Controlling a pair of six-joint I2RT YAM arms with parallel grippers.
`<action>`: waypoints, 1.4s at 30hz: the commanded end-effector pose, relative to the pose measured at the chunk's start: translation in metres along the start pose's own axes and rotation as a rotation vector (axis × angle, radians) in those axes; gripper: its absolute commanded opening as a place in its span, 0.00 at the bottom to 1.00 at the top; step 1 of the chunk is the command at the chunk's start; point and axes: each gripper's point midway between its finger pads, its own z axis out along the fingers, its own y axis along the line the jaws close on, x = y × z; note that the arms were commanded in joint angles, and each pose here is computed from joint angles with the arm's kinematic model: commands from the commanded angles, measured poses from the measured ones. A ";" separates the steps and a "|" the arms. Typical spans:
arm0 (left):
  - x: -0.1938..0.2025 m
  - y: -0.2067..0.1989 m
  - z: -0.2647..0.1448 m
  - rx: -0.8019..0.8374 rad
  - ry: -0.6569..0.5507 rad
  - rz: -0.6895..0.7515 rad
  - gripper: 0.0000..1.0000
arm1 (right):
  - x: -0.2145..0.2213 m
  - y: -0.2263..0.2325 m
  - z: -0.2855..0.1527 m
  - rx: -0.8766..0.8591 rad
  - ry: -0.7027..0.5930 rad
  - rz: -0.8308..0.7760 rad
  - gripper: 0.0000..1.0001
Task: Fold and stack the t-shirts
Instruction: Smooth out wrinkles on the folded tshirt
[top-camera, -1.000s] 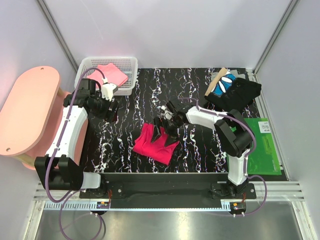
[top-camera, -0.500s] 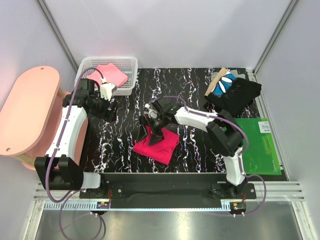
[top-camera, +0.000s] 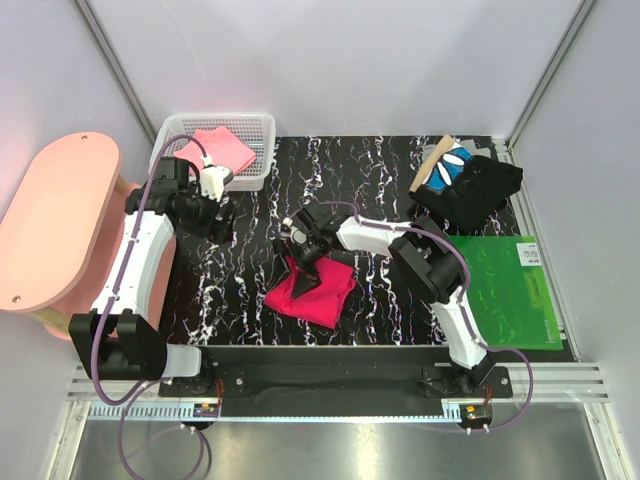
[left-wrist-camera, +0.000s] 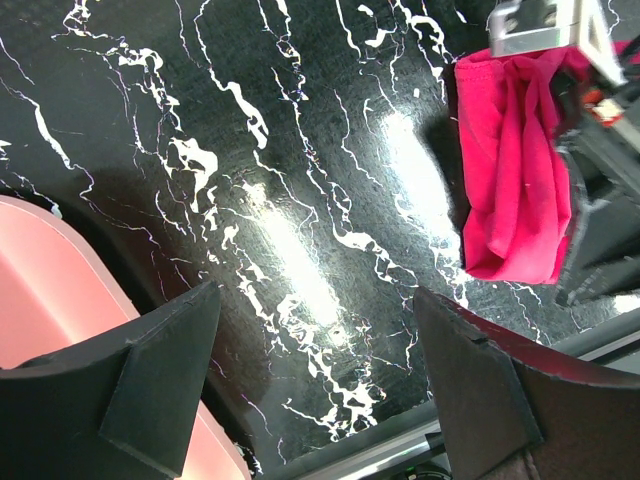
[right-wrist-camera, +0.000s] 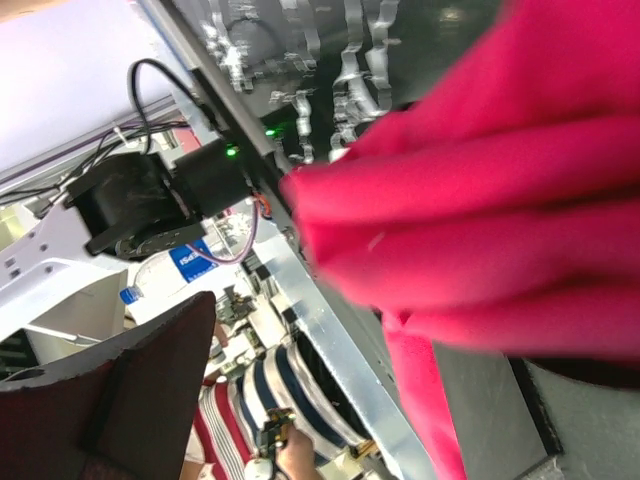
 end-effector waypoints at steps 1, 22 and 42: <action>-0.012 0.002 -0.011 -0.017 -0.057 0.018 0.83 | -0.005 0.075 -0.025 -0.069 -0.090 -0.169 0.95; -0.011 0.006 -0.022 -0.026 -0.082 0.010 0.83 | -0.029 -0.014 0.041 -0.004 0.024 -0.034 0.94; -0.016 0.000 -0.024 0.009 -0.082 -0.004 0.83 | 0.038 0.047 -0.064 -0.076 -0.097 -0.154 0.96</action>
